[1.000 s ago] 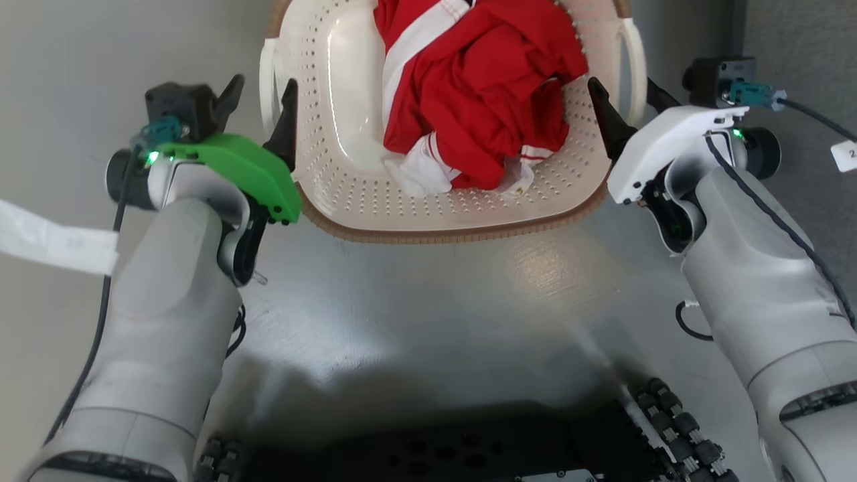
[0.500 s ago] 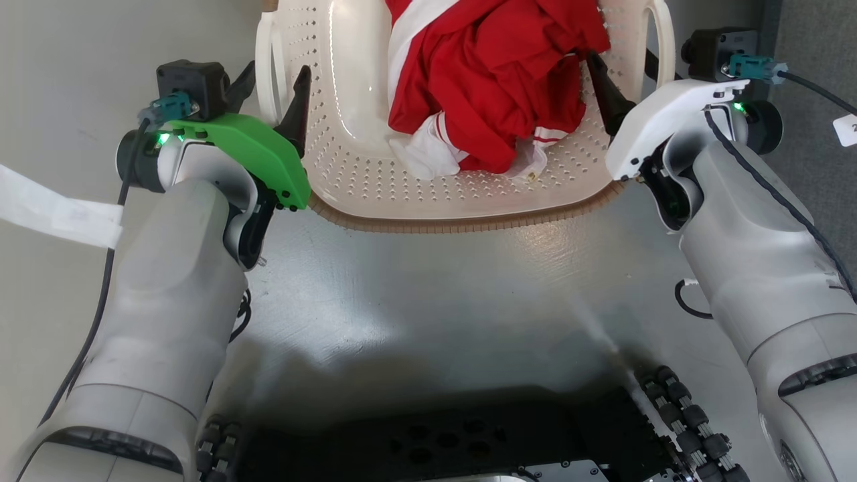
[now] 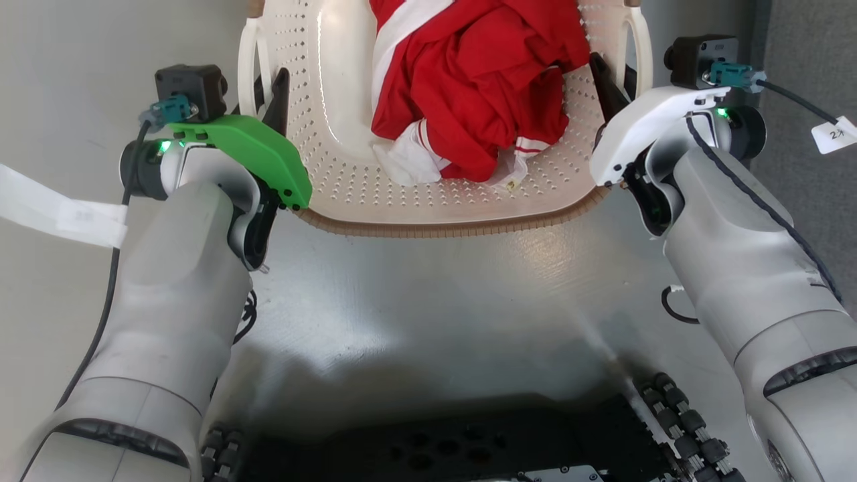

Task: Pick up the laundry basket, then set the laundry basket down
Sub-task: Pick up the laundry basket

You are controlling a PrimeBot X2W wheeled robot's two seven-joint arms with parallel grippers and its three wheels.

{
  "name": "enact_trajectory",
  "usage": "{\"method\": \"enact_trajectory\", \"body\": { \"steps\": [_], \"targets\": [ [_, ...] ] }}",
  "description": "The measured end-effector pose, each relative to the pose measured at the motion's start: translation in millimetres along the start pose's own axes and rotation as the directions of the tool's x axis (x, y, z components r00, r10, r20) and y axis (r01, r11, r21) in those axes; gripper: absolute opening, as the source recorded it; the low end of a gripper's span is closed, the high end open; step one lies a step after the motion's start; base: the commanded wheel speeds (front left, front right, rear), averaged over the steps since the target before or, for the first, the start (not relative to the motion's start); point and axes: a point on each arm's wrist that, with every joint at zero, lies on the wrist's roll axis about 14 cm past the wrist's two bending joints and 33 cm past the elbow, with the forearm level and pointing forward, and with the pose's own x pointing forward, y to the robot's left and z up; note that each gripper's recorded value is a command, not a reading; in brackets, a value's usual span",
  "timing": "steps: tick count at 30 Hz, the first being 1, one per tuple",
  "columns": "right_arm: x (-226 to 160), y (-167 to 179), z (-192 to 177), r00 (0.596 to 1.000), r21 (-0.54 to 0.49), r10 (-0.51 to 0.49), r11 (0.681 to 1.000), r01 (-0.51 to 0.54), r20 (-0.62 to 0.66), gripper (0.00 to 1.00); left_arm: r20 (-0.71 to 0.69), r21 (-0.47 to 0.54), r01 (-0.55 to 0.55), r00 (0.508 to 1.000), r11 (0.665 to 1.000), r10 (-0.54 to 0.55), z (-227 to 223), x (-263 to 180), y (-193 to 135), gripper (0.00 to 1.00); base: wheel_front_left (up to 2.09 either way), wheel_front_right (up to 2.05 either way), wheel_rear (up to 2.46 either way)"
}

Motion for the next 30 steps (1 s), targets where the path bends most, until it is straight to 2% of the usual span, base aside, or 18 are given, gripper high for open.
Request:
{"method": "enact_trajectory", "body": {
  "steps": [15, 30],
  "targets": [
    [-33.2, 18.2, 32.2, 0.998, -0.038, 0.025, 0.999, -0.022, 0.058, 0.0, 0.022, 0.015, -0.003, 1.0, 1.0, 0.003, 24.9, -31.1, -17.4, 0.0, 0.0, 0.0, 0.0],
    [-92.5, 39.0, 51.0, 0.999, -0.051, 0.035, 0.998, -0.033, 0.04, 0.0, 0.008, 0.01, -0.006, 1.0, 1.0, 0.006, 36.0, -84.9, -45.3, 0.0, 0.0, 0.0, 0.0]
  ]
}}
